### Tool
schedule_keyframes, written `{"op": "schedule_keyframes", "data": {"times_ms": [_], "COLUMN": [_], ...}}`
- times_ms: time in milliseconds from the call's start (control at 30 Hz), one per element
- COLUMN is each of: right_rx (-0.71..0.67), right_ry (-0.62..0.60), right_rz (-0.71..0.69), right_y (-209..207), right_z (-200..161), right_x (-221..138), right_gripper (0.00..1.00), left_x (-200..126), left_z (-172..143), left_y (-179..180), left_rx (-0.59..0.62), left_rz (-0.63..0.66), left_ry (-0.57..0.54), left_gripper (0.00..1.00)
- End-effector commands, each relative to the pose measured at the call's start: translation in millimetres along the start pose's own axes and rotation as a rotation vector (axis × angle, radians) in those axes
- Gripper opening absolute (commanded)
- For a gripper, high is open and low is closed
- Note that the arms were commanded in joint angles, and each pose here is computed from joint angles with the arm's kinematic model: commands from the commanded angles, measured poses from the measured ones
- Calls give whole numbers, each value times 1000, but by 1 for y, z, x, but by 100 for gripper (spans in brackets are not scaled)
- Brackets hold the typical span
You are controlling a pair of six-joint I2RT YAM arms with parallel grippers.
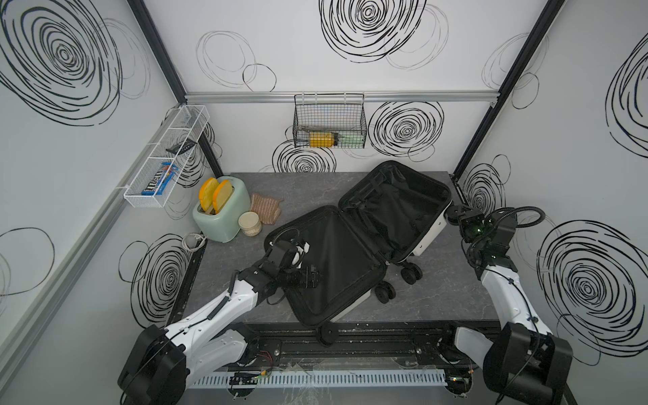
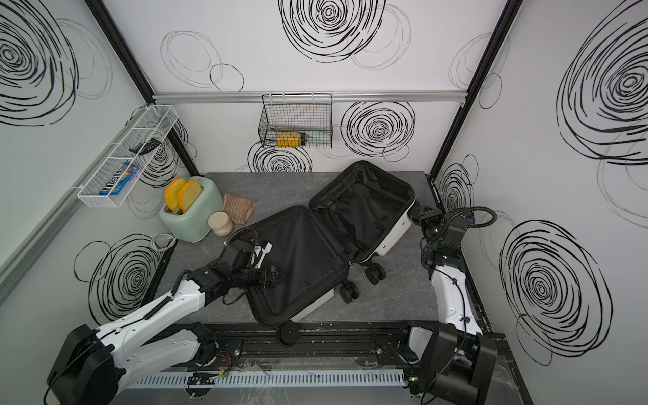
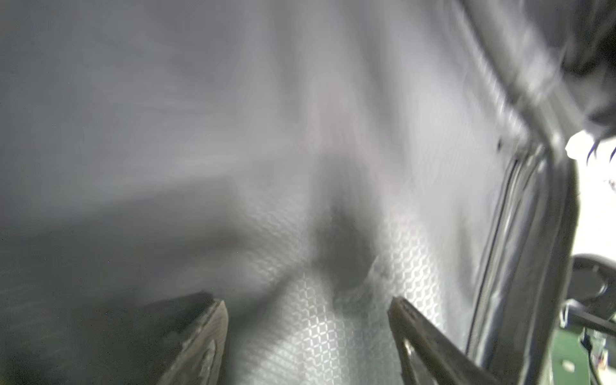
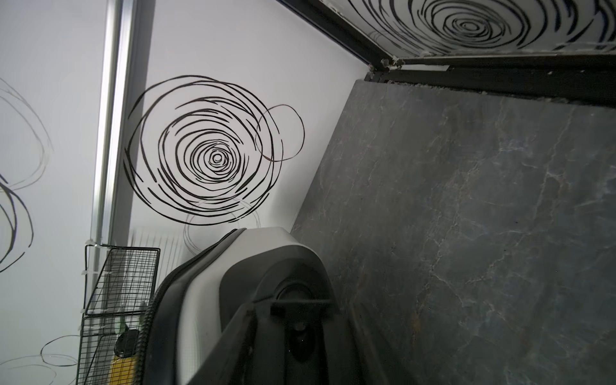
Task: Open the suitcase zippers
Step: Open the suitcase at the center of the board, then adjust the suitcase at the center of the board.
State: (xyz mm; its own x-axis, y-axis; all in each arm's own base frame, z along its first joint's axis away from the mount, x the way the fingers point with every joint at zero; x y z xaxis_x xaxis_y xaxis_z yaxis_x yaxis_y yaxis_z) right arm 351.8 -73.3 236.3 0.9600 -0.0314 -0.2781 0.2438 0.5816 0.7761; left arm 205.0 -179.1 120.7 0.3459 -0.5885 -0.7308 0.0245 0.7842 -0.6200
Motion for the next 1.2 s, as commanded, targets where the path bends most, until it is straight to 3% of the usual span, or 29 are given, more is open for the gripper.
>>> {"op": "schedule_keyframes", "data": {"times_ms": [0,100,233,367,633,867,1167], "right_rx": [-94,-96,-92,-81,-45,-134,-270], "right_ry": [22,54,99,182,266,311,531], "right_rz": [250,209,158,102,111,14,-25], "right_y": [59,46,30,16,8,-13,-22], "right_z": [13,12,14,10,-2,-5,-110], "right_x": [12,37,62,76,88,66,28], "right_gripper": [2,15,43,58,70,75,76], "left_x": [-12,-24,-39,-46,-41,-22,15], "left_z": [34,68,118,160,220,235,223], "left_y": [-32,-44,-41,-27,-1,23,41], "left_rx": [53,60,47,9,65,60,48], "left_rz": [-60,-78,-64,-33,193,276,281], "left_ry": [-105,-172,-264,-340,-369,-326,-197], "left_gripper": [82,82,83,84,86,87,87]}}
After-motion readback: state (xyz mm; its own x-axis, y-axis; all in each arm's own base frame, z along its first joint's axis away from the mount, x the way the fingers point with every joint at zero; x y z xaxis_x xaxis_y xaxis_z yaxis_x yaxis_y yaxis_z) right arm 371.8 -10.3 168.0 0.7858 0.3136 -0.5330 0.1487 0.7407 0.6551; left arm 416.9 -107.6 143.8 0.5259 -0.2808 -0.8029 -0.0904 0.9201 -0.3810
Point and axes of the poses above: each gripper's point midway between its finger pads, its own x axis out along the fingers, its own y axis along the line the jaws close on, z = x × y, the point moved 3 cm from there along -x, back along the fingers, and after that the axes turned 12 degrees about -x, right-handed, at the moved point
